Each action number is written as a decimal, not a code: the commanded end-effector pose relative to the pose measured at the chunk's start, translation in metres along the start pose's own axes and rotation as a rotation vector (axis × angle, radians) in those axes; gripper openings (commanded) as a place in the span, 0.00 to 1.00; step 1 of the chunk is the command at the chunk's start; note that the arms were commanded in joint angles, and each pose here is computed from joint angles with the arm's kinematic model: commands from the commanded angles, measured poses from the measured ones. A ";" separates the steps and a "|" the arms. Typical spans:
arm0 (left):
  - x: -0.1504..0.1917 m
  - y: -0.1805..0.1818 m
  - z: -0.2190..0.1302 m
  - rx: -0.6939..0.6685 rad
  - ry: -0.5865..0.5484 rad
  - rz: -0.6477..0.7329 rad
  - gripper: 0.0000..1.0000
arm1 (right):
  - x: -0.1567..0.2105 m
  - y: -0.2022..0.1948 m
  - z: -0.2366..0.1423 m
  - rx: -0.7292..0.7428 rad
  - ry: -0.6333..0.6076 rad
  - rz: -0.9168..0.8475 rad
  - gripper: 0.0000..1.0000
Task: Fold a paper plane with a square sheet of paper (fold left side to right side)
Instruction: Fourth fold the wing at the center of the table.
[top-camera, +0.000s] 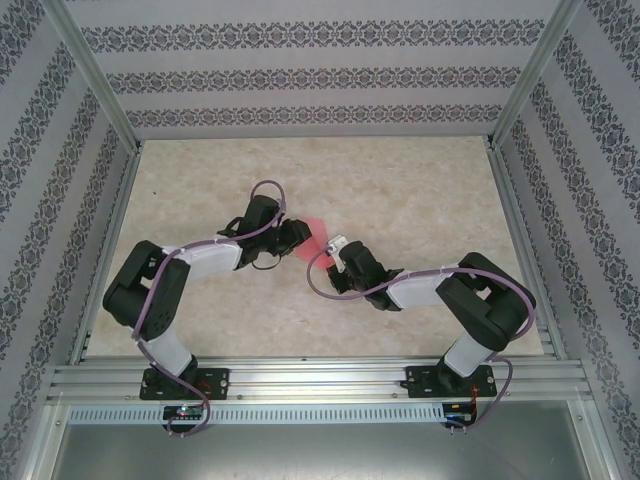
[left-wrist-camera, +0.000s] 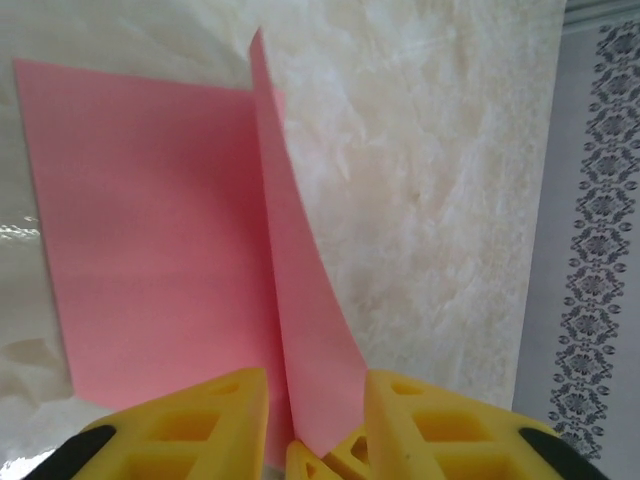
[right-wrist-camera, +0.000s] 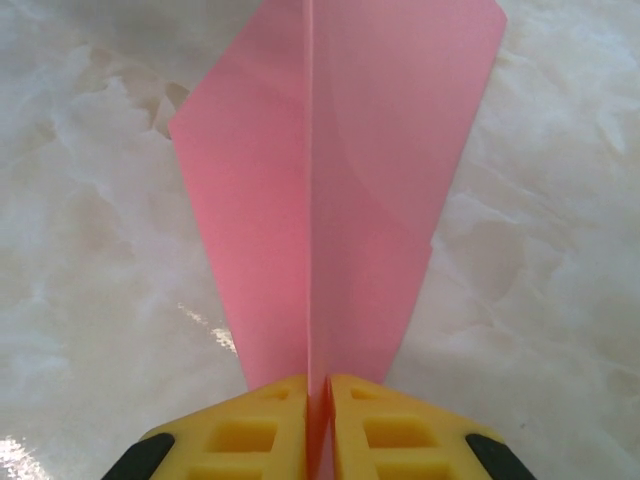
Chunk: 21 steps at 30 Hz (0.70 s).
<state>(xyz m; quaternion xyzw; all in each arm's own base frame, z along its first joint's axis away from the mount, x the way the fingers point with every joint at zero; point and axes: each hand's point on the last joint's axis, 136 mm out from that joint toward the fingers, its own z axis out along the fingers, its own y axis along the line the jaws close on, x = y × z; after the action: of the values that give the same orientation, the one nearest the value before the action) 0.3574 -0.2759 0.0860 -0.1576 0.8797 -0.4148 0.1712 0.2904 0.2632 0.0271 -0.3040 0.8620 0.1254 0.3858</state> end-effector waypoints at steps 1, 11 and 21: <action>-0.001 -0.021 0.011 0.071 0.006 0.008 0.28 | -0.001 0.002 -0.001 -0.032 -0.006 0.032 0.14; 0.011 -0.013 0.034 0.048 0.045 -0.007 0.25 | 0.002 0.001 0.005 -0.083 0.016 0.068 0.14; 0.016 0.003 0.046 -0.004 0.059 -0.025 0.26 | 0.004 0.000 0.012 -0.142 0.042 0.110 0.14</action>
<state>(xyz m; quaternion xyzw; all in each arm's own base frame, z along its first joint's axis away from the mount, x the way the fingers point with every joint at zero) 0.3556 -0.3018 0.0494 -0.1573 0.8881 -0.4112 0.1317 0.2940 0.2610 0.0162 -0.2896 0.8731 0.1769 0.3500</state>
